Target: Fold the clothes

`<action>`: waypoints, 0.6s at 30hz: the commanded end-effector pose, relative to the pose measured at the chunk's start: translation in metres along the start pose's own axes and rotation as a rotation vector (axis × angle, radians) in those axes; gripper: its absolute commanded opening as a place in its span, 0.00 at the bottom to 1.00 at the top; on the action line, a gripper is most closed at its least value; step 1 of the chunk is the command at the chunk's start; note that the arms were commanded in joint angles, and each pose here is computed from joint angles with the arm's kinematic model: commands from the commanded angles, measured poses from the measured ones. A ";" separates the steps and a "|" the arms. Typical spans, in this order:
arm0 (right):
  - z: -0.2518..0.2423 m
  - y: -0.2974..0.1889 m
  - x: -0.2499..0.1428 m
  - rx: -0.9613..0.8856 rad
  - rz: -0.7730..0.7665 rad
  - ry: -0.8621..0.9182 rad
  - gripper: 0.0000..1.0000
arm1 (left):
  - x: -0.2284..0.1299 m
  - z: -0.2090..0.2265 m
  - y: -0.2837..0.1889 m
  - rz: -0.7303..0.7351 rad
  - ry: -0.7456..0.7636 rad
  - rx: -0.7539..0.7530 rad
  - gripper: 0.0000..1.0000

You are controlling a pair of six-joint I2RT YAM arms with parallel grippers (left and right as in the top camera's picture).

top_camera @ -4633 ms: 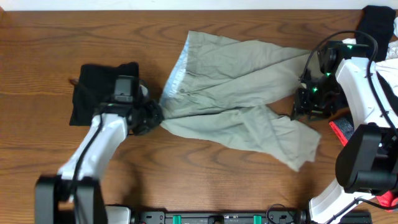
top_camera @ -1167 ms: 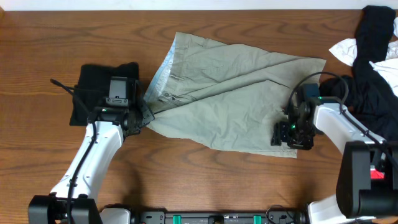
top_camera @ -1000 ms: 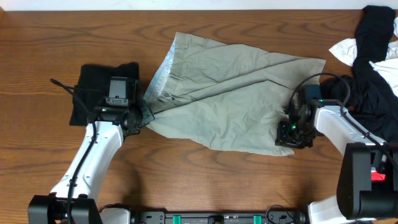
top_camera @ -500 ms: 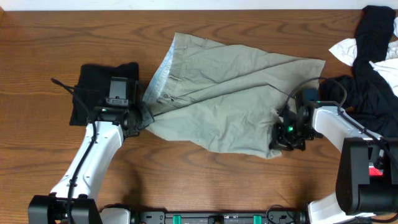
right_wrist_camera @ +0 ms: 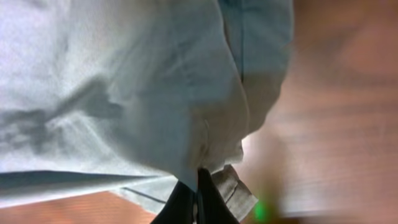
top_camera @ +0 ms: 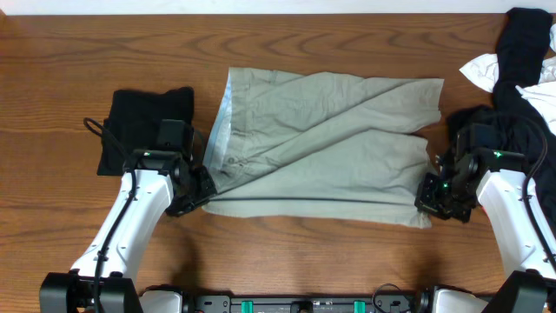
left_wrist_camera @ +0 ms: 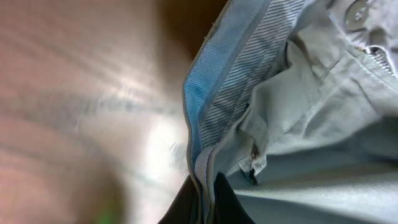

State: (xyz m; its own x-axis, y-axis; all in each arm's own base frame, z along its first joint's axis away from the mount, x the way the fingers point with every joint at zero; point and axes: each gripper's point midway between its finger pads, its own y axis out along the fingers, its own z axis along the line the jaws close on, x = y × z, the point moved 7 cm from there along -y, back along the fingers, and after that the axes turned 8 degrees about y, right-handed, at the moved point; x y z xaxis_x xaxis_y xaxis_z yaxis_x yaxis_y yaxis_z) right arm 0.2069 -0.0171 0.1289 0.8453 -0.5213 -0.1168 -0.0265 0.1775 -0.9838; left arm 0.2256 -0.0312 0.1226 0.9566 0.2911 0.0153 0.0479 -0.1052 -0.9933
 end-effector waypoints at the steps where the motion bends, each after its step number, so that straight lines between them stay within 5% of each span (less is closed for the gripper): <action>1: -0.009 -0.004 -0.001 -0.041 -0.001 0.090 0.01 | -0.003 0.008 0.000 0.023 0.001 0.039 0.06; 8: -0.003 -0.029 -0.003 0.035 -0.134 0.049 0.01 | -0.005 0.000 -0.031 -0.095 0.055 -0.052 0.06; 18: 0.005 -0.122 -0.025 0.202 -0.542 -0.029 0.01 | -0.027 -0.002 -0.130 -0.603 0.118 -0.237 0.06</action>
State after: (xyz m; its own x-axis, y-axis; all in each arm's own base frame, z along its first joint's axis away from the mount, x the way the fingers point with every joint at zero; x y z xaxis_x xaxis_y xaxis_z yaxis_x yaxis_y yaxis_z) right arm 0.1950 -0.0150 0.2268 0.7832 -0.5455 0.2984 0.4225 0.1147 -0.8991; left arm 0.1988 -0.0326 0.2249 0.8417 0.2618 0.4722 0.5253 -0.1950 -0.8282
